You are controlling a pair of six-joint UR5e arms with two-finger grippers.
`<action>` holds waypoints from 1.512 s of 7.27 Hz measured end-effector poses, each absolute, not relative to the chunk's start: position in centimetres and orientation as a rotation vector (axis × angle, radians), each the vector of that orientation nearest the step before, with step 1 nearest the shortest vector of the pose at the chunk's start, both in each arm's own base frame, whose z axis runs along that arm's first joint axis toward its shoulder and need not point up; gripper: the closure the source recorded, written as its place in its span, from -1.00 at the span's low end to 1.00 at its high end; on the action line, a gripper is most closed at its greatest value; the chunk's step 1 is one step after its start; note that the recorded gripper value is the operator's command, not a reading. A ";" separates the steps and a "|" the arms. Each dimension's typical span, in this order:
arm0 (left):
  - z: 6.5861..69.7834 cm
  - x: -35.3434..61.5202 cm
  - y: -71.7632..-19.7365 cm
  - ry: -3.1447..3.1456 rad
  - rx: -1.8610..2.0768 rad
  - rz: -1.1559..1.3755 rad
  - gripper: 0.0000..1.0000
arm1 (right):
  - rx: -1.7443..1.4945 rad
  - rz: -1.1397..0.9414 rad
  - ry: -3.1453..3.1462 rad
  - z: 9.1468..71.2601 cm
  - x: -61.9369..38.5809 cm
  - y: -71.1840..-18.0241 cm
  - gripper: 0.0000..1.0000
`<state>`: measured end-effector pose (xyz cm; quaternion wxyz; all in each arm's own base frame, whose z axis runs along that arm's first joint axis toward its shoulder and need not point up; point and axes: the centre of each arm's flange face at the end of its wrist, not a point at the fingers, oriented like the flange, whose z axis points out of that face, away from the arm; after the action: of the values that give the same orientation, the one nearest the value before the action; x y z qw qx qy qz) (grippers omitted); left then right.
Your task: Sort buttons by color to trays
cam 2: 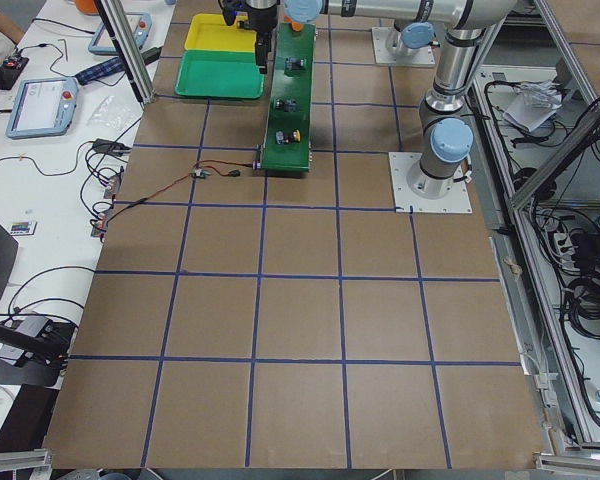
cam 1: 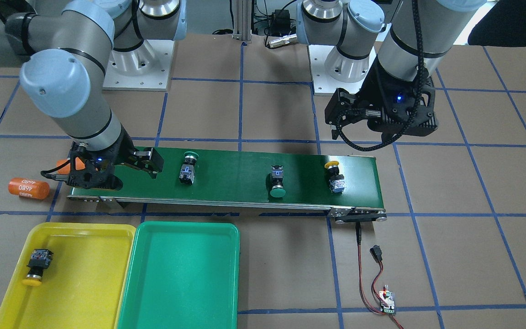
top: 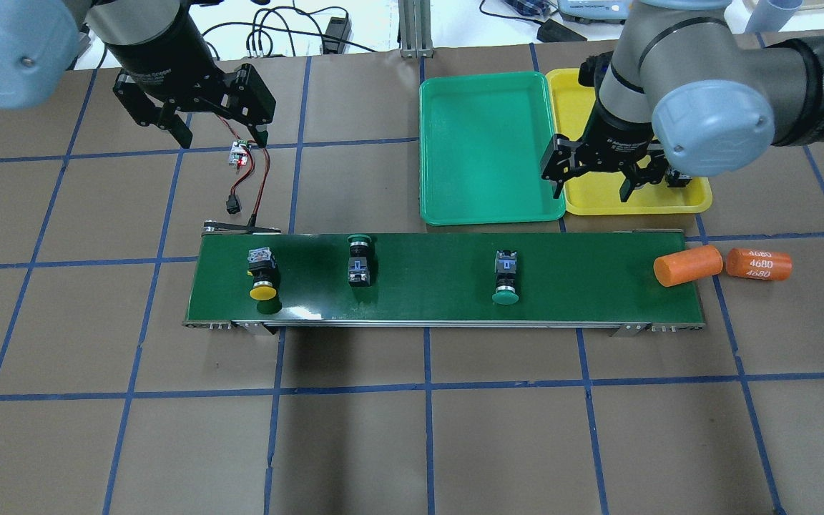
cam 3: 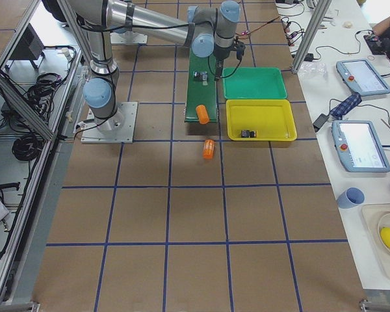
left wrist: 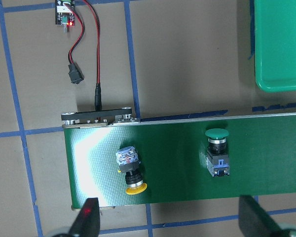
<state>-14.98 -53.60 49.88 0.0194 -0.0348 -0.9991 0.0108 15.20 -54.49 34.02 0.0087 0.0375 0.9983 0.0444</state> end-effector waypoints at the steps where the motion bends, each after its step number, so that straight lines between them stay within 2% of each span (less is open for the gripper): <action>1: 50.4 -14.9 -53.5 -3.101 -0.107 0.051 -1.00 | 0.121 0.174 3.121 32.8 16.5 -54.4 -1.00; 6: 50.6 -14.5 -53.5 -3.110 -0.091 0.041 -1.00 | 0.147 0.355 3.130 26.6 19.8 -53.9 -0.95; 8: 51.1 -13.6 -54.2 -3.113 -0.064 0.037 -1.00 | 0.218 0.431 3.133 24.7 19.8 -53.0 0.66; 9: 51.7 -13.3 -54.8 -3.113 -0.056 0.028 -1.00 | 0.239 0.453 3.133 24.3 19.7 -52.8 1.00; 11: 52.6 -13.2 -55.1 -3.113 -0.053 -0.011 -1.00 | 0.257 0.458 3.134 24.3 19.3 -52.8 1.00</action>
<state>-13.23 -55.12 52.64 0.0139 -0.0171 -0.9998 -0.0034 19.35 -52.76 24.33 -0.0179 0.0808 0.9861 0.1440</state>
